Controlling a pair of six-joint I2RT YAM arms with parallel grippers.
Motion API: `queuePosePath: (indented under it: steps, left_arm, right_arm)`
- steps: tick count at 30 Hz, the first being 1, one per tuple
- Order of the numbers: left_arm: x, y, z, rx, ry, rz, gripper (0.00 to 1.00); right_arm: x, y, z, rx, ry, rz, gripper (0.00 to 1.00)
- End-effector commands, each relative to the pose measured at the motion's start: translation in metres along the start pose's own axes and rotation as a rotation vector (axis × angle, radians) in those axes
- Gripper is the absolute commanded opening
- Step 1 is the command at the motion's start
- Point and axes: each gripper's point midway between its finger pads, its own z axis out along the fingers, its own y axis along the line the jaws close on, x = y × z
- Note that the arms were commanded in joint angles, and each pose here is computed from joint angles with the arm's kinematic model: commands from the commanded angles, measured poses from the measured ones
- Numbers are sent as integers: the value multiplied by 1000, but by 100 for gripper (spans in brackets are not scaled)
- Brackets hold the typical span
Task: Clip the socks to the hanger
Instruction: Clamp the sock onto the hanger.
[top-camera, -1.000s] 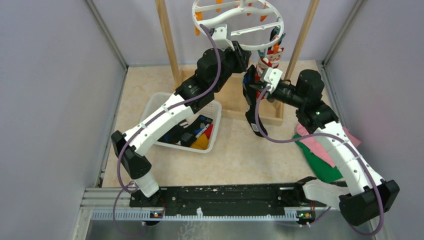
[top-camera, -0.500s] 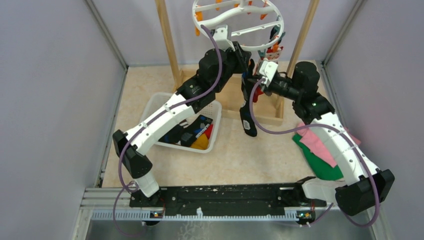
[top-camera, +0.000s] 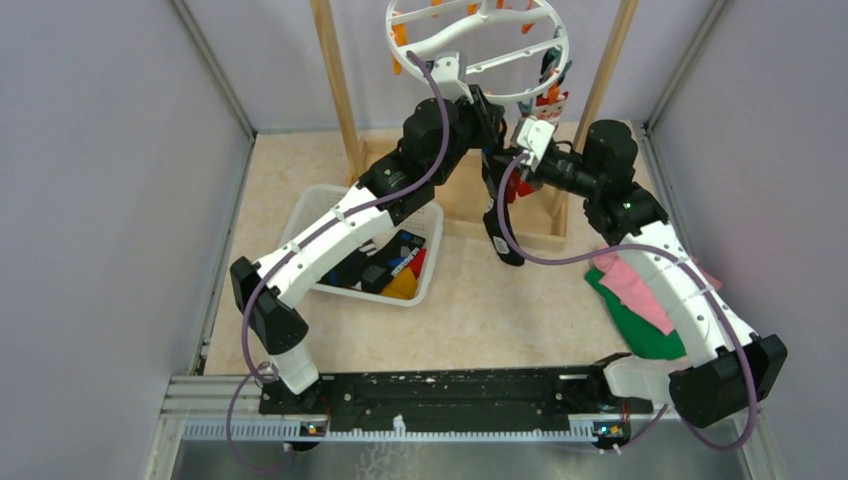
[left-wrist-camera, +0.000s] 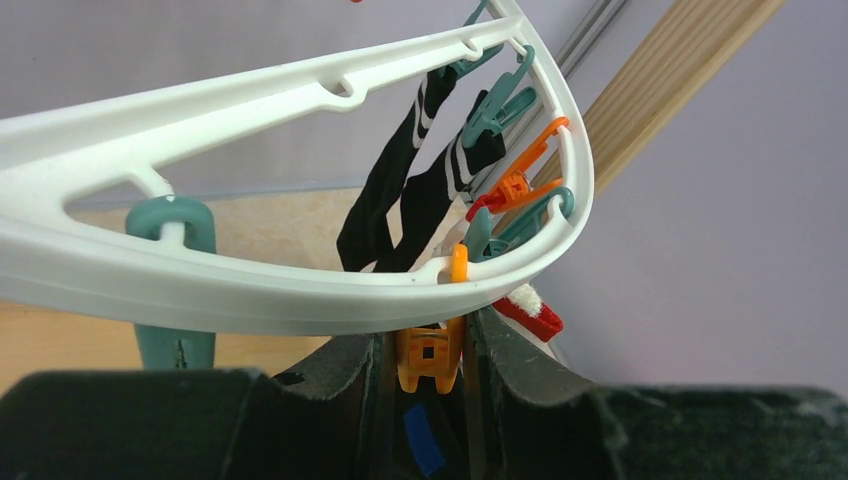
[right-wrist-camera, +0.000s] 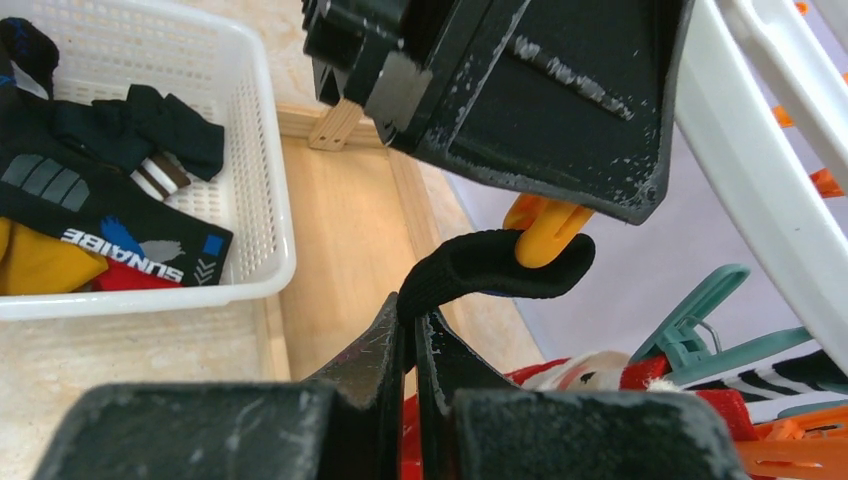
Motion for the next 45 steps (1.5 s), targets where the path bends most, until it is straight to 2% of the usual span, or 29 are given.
queuePosePath:
  steps: [1, 16, 17, 23, 26, 30, 37, 43, 45]
  left_arm:
    - [-18, -9, 0, 22, -46, -26, 0]
    - [-16, -9, 2, 21, -40, -38, 1]
    - [-16, -9, 1, 21, -40, -40, 4]
    - [-18, -10, -2, 23, -42, -54, 36]
    - [-19, -10, -4, 29, -46, -61, 47]
    - [-21, -11, -8, 35, -49, -71, 58]
    - [-28, -10, -30, 59, -50, -100, 70]
    - [-25, -21, -70, 200, 0, -60, 88]
    - [-21, -21, -86, 234, 21, -36, 98]
  right_arm:
    - [-36, -22, -5, 51, -87, -59, 0]
    - [-47, -28, -7, 72, -116, -61, 0]
    - [-47, -28, -7, 73, -116, -60, 0]
    - [-44, -28, -7, 79, -109, -52, 0]
    - [-43, -28, -7, 80, -107, -49, 0]
    - [-42, -27, -7, 81, -103, -43, 0]
    - [-42, -26, -11, 93, -101, -39, 0]
    - [-35, -26, -18, 103, -105, 18, 0]
    - [-33, -31, -24, 117, -108, 65, 0]
